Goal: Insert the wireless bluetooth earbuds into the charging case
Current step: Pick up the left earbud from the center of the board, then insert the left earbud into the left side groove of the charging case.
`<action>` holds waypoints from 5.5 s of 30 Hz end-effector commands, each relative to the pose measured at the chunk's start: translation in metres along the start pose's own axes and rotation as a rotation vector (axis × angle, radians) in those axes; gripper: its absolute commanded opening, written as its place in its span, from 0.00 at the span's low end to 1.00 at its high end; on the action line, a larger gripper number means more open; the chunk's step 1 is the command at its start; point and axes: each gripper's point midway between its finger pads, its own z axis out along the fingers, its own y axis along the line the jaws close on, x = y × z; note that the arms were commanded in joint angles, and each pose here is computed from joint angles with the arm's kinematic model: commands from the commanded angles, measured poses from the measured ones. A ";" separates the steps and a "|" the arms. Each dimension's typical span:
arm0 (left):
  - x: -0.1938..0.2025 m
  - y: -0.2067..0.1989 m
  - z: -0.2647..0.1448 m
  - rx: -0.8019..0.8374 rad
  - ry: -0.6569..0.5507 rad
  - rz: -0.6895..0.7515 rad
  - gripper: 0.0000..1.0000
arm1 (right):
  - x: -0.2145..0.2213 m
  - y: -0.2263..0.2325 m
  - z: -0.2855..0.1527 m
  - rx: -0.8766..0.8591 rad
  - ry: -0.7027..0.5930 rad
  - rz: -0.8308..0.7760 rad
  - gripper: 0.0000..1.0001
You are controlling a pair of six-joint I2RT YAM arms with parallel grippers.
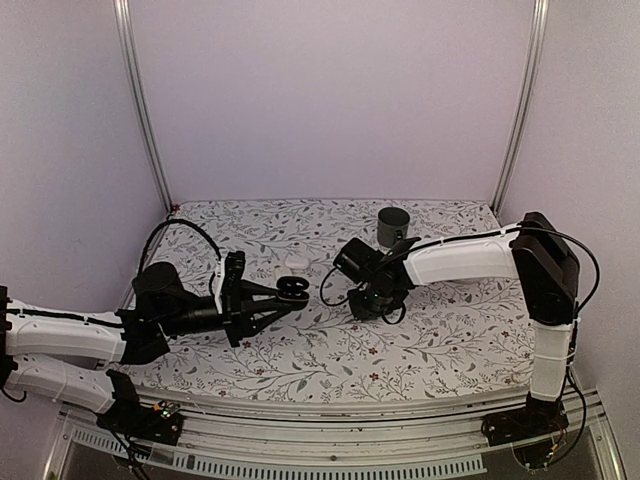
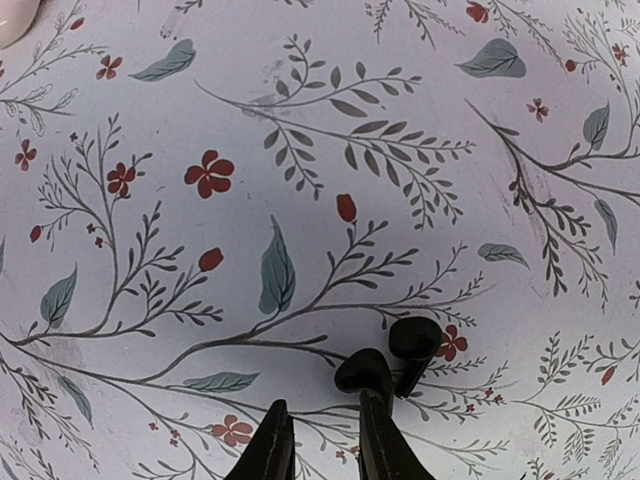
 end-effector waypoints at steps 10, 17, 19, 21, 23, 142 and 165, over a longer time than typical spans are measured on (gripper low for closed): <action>-0.011 0.004 0.002 -0.001 -0.019 0.002 0.00 | 0.002 -0.008 0.015 0.060 0.006 -0.004 0.25; -0.012 0.003 0.005 0.005 -0.018 0.003 0.00 | 0.001 -0.011 0.016 0.069 0.005 -0.004 0.25; -0.012 0.004 0.006 0.008 -0.016 0.001 0.00 | 0.000 -0.011 0.017 0.070 0.004 -0.004 0.25; -0.013 0.004 0.007 0.010 -0.015 0.002 0.00 | -0.001 -0.012 0.017 0.070 0.004 -0.004 0.25; -0.013 0.004 0.007 0.011 -0.015 0.002 0.00 | -0.001 -0.014 0.017 0.071 0.004 -0.002 0.25; -0.013 0.030 0.068 -0.014 -0.230 -0.037 0.00 | -0.055 0.089 -0.290 -1.057 -0.742 0.165 0.10; -0.017 0.016 0.077 0.035 -0.223 -0.048 0.00 | -0.054 0.099 -0.280 -1.067 -0.765 0.157 0.10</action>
